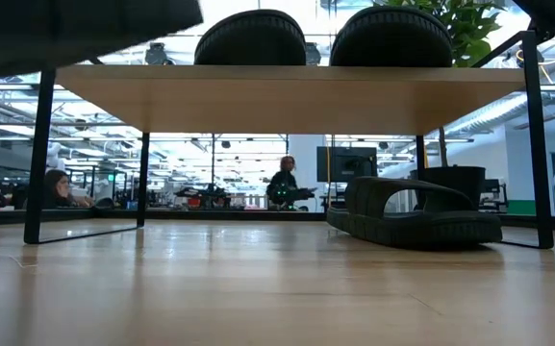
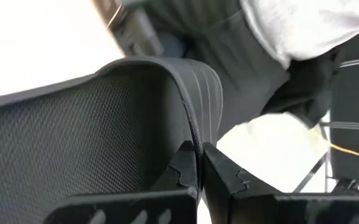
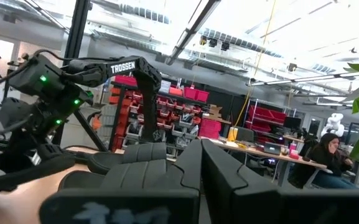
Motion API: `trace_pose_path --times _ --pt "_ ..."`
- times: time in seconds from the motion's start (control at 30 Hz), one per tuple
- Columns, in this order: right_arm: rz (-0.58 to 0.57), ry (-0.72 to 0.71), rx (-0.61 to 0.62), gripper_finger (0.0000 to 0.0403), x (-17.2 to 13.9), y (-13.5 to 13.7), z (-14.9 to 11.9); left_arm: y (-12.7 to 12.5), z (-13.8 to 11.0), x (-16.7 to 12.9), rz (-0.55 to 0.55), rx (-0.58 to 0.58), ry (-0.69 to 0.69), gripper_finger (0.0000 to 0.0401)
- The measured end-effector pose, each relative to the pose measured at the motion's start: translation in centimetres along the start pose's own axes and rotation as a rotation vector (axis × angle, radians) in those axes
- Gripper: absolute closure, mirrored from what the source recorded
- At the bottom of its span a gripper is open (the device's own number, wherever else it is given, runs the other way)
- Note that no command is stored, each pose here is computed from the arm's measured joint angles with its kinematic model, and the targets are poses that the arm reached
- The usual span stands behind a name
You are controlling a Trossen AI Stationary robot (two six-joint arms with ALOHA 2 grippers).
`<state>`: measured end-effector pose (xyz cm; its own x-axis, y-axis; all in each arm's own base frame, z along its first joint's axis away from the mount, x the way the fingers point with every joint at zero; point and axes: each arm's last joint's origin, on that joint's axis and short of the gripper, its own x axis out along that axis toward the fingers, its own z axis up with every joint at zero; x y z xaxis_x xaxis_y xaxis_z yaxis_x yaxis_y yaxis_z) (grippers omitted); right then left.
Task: Pick and place slides into the shelf
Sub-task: Put the black slide under the shelf
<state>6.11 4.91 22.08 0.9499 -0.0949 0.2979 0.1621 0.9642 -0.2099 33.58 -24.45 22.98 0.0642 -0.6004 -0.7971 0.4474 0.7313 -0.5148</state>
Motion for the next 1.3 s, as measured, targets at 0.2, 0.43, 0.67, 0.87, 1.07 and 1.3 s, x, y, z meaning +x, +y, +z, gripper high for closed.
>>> trace_pose_path --times 0.2,0.43,0.67,0.87,1.07,1.3 --pt "-0.002 0.001 0.019 0.0403 0.0 0.0 0.0 0.8 0.0 -0.4 0.011 0.022 0.014 0.0401" --pt "-0.002 0.002 0.026 0.0403 0.0 0.0 0.0 2.4 0.1 -1.2 0.027 0.028 0.020 0.0401" --pt "-0.002 0.002 0.007 0.0403 0.0 0.0 0.0 4.0 -0.6 -0.5 0.049 -0.002 0.049 0.0401" --pt "-0.001 0.001 0.016 0.0403 0.0 0.0 0.0 5.6 -2.1 0.7 0.105 -0.108 0.078 0.0401" --pt "-0.002 0.001 0.024 0.0403 0.0 0.0 0.0 5.8 -2.4 1.1 0.202 -0.122 0.069 0.0401" --pt "-0.001 0.001 0.026 0.0403 0.0 0.0 0.0 5.4 -2.5 1.4 0.278 -0.096 0.064 0.0401"
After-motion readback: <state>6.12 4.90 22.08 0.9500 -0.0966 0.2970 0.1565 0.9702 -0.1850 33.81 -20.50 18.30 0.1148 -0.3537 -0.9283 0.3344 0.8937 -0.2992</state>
